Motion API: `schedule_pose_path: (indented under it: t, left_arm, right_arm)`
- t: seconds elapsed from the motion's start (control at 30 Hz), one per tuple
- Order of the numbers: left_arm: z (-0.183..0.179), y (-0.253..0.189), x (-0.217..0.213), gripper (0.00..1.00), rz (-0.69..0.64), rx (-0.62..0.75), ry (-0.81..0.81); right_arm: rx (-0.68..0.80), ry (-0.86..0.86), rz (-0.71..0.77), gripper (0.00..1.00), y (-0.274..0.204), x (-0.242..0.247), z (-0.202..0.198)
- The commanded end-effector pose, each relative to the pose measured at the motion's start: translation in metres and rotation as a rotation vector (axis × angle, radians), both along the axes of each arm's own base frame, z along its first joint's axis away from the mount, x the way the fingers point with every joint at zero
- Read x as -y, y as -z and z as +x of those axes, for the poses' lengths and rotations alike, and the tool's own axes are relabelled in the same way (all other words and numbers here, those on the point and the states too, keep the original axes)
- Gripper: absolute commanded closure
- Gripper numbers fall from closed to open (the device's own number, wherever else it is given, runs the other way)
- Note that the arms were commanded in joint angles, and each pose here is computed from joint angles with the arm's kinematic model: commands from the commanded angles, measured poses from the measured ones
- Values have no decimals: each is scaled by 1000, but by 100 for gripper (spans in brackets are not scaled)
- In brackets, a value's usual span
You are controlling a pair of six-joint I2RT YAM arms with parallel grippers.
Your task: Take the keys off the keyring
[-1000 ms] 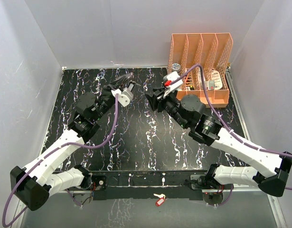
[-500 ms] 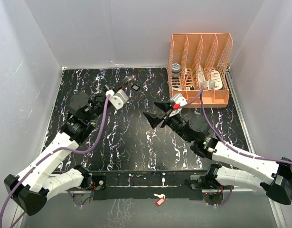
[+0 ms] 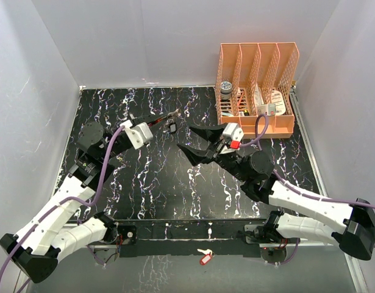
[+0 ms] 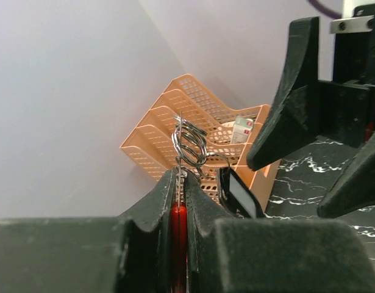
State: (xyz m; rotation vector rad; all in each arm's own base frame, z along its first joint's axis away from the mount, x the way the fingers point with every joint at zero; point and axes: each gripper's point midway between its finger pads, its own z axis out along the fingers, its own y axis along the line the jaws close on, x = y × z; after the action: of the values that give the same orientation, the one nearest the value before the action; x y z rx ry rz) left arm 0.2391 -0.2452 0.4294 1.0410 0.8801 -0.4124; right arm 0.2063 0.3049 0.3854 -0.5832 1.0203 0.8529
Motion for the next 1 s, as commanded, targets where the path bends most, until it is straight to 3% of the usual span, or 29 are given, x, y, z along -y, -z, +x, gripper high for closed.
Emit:
schedule_pose_path:
  t: [0.0, 0.53, 0.73, 0.97]
  left_arm:
    - [-28, -27, 0, 100, -52, 45, 96]
    - [-35, -17, 7, 100, -52, 23, 164]
    - [-30, -15, 5, 100, -47, 29, 133]
    - [-25, -15, 5, 100, -44, 35, 115]
  right_arm:
    - [119, -55, 130, 36, -51, 4, -16]
    - [115, -158, 171, 40, -66, -12, -25]
    - [67, -203, 165, 56, -60, -21, -26]
    - [35, -205, 157, 60, -53, -22, -26]
